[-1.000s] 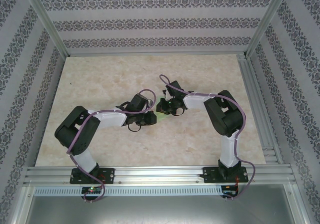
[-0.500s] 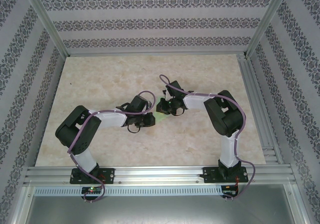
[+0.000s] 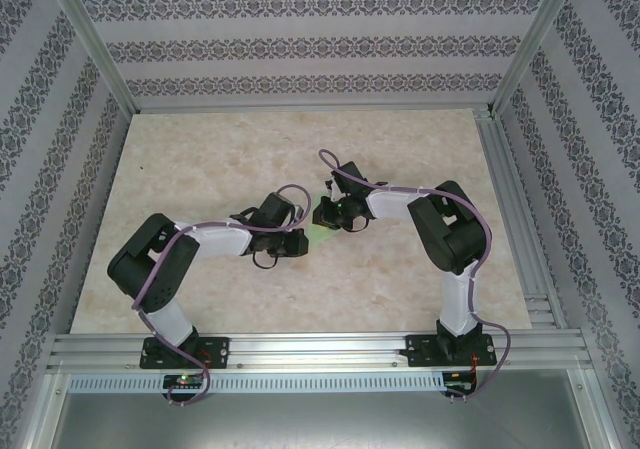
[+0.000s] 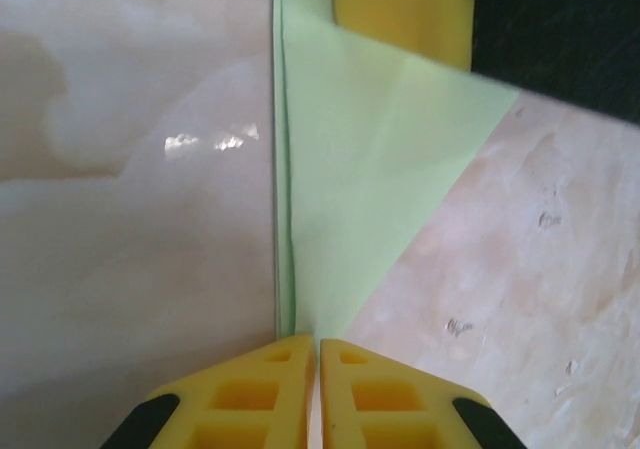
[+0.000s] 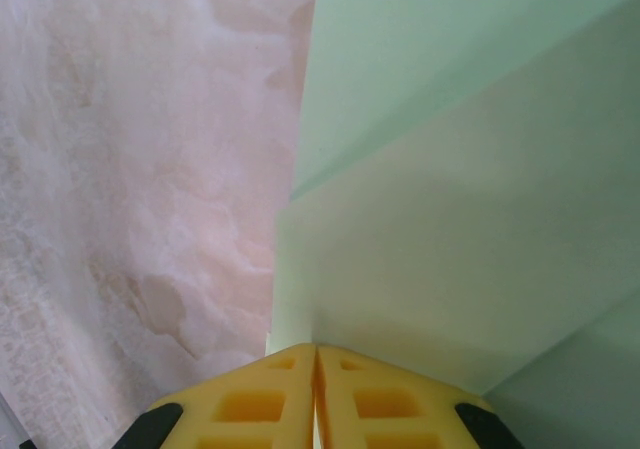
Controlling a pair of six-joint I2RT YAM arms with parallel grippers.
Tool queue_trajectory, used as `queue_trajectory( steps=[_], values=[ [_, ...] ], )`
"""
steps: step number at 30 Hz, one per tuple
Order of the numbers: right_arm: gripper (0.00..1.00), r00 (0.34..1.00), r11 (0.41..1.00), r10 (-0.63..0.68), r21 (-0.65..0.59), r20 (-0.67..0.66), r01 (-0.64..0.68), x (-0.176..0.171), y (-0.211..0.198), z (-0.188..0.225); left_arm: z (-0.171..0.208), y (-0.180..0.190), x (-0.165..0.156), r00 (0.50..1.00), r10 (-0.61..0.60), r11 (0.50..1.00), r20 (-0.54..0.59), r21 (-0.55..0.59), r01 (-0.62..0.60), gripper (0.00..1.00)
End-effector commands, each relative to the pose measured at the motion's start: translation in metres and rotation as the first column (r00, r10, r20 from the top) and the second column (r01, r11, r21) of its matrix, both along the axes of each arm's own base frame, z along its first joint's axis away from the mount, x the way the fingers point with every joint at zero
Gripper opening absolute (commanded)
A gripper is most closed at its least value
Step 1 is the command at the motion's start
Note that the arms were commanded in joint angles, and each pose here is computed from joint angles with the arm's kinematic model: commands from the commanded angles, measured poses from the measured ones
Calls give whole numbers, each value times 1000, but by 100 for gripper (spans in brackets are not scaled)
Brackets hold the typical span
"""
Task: Fold a paper plane with a square sheet of paper (pick it up from the middle)
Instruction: Fourth fold the wing at the center of the table.
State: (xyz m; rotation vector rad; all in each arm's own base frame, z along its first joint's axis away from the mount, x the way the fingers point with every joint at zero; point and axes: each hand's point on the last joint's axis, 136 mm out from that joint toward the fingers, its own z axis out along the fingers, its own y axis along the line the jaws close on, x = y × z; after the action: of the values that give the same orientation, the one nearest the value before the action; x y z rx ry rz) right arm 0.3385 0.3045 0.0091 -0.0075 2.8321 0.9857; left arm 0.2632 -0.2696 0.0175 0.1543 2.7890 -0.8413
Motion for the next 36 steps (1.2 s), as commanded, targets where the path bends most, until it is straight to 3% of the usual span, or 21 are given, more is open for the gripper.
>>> queue_trajectory(
  steps=[1,6,12,15,36],
  values=[
    [11,988,965,-61,-261,-138,23,-34,-46,-74,-24,30,-48,985,-39,992,-169,115,59,12],
    [11,988,965,-64,-262,-143,24,-35,-47,-75,-1,24,-34,995,-30,995,-95,87,38,12],
    [11,988,968,-64,-251,-143,26,-34,-45,-74,65,2,13,989,57,995,138,-86,-45,12],
    [11,987,969,-63,-246,-145,26,-34,-44,-75,80,-6,29,976,88,989,200,-136,-62,13],
    [11,988,978,-60,-207,-142,30,-32,-38,-69,12,-19,52,985,130,985,110,-128,-116,7]
  ],
)
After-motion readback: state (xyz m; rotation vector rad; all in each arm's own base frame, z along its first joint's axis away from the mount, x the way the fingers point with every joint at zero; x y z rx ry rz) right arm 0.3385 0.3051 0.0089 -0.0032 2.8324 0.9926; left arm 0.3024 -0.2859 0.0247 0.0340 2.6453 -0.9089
